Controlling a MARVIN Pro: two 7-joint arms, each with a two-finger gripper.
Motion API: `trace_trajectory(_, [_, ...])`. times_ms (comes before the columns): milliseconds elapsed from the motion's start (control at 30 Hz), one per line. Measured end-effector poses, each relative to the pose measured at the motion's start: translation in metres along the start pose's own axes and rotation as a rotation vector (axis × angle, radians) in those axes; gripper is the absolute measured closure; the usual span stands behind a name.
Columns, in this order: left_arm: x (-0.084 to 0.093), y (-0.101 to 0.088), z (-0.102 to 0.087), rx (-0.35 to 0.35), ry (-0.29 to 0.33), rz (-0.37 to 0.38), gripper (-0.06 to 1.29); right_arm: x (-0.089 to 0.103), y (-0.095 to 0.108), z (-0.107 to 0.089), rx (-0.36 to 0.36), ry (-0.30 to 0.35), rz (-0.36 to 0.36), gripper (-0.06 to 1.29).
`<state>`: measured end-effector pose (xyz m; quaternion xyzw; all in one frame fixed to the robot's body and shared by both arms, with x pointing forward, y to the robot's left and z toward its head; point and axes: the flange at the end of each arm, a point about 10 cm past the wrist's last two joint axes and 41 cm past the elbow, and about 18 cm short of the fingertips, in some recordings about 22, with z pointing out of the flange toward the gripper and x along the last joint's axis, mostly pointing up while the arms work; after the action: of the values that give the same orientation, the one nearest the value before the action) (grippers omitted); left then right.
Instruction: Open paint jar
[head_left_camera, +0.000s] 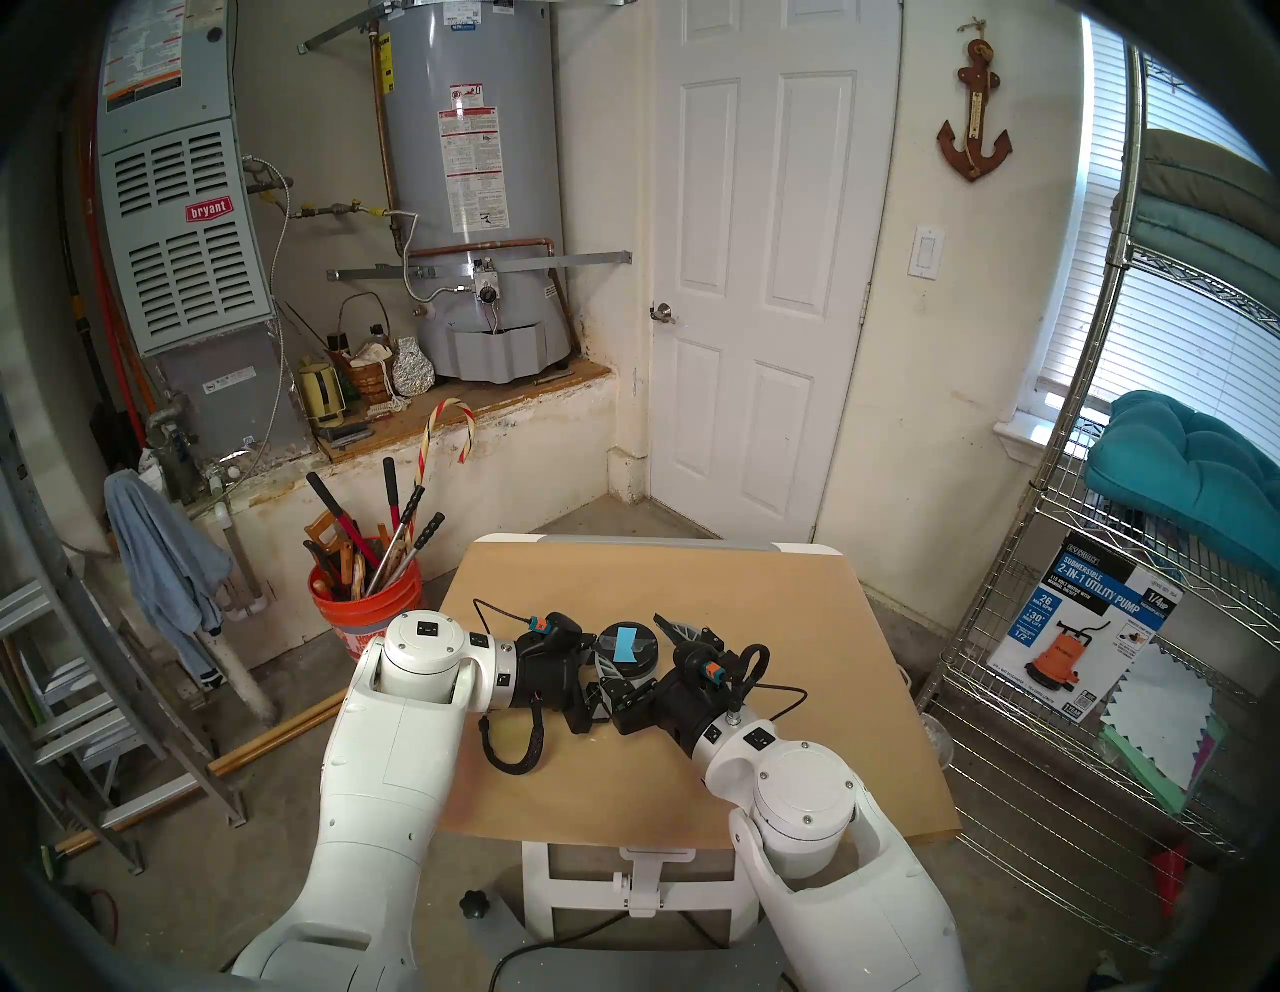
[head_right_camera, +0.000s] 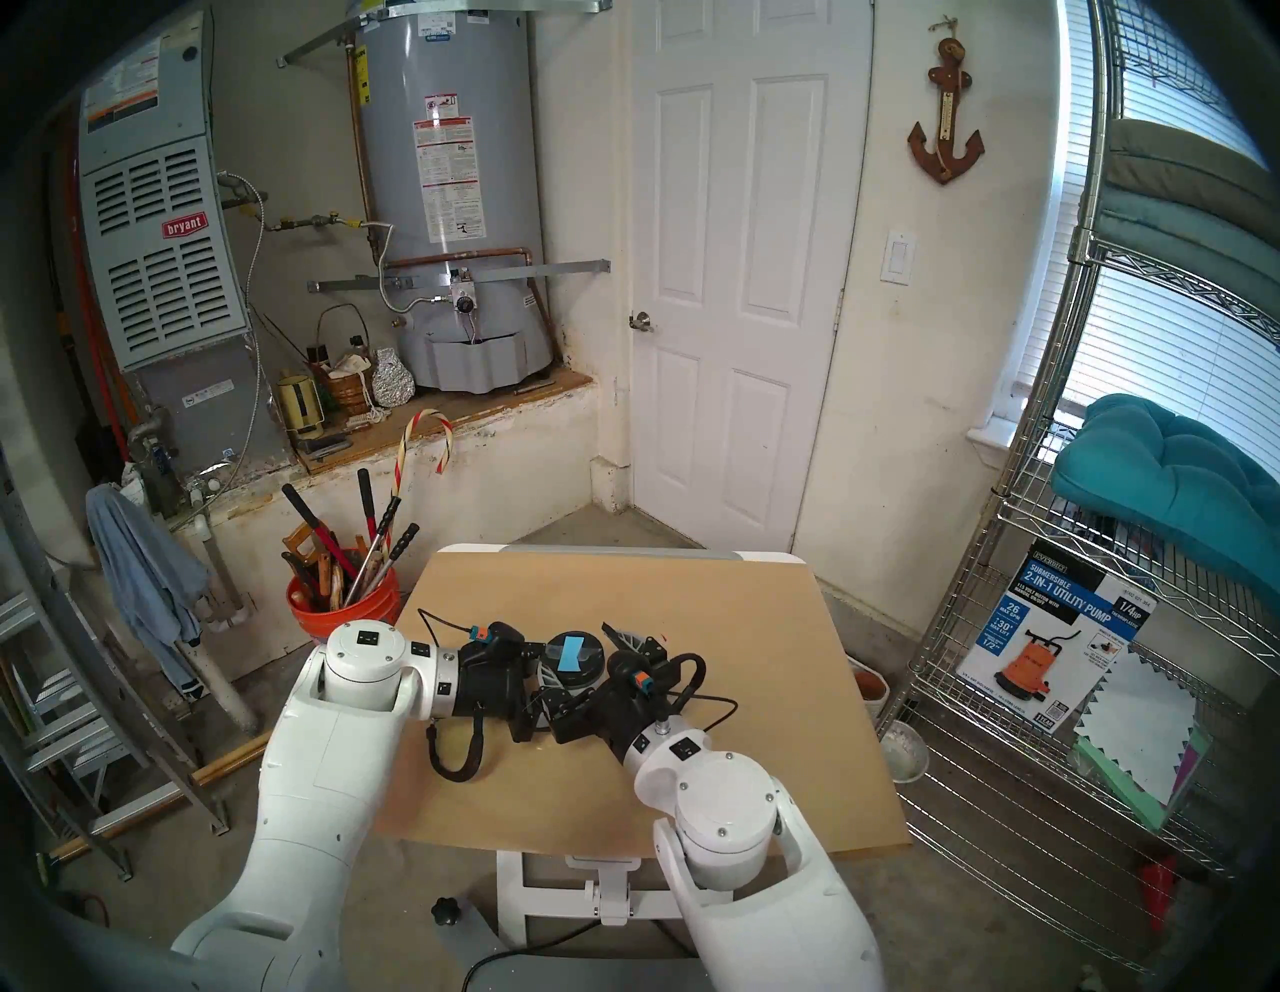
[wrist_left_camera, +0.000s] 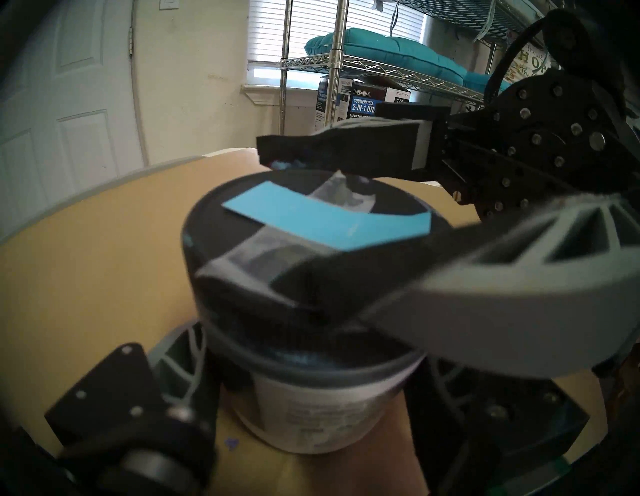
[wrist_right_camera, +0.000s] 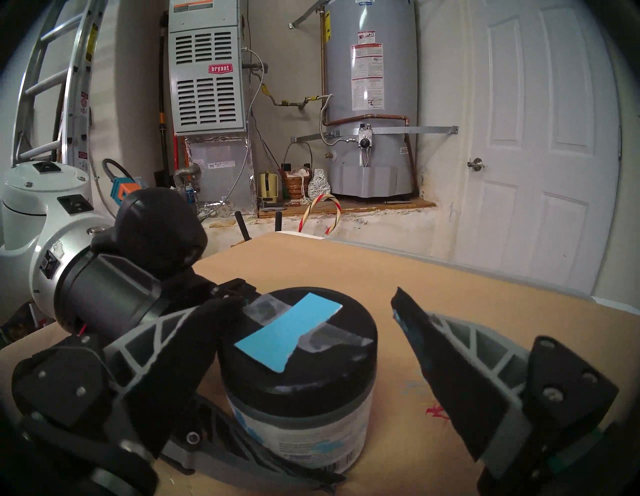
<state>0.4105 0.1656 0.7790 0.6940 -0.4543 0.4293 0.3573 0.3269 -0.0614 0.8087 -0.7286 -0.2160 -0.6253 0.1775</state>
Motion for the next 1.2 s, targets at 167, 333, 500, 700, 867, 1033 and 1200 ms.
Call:
trace_trajectory(167, [0.000, 0.000, 0.000, 0.000, -0.001, 0.001, 0.46, 0.001, 0.000, 0.000, -0.001, -0.007, 0.002, 0.01])
trace_trajectory(333, [0.000, 0.000, 0.000, -0.001, -0.003, 0.001, 0.46, 0.000, -0.001, -0.001, 0.009, -0.016, -0.003, 0.01])
trace_trajectory(500, [0.000, 0.001, 0.000, -0.004, -0.004, 0.002, 0.46, -0.006, -0.005, -0.003, 0.020, -0.030, -0.013, 0.01])
trace_trajectory(700, [-0.001, 0.001, 0.000, -0.007, -0.005, 0.002, 0.46, -0.007, -0.005, -0.004, 0.009, -0.019, -0.026, 0.01])
trace_trajectory(867, [-0.001, 0.001, 0.000, -0.005, -0.005, 0.003, 0.46, -0.008, -0.004, -0.004, 0.002, -0.011, -0.033, 0.01])
trace_trajectory(1033, [-0.001, 0.001, 0.000, -0.004, -0.005, 0.002, 0.46, -0.008, -0.003, -0.004, 0.005, -0.009, -0.021, 0.01])
trace_trajectory(1200, [0.000, 0.001, 0.000, -0.003, -0.005, 0.004, 0.46, -0.010, 0.002, -0.001, 0.054, -0.037, 0.040, 0.26])
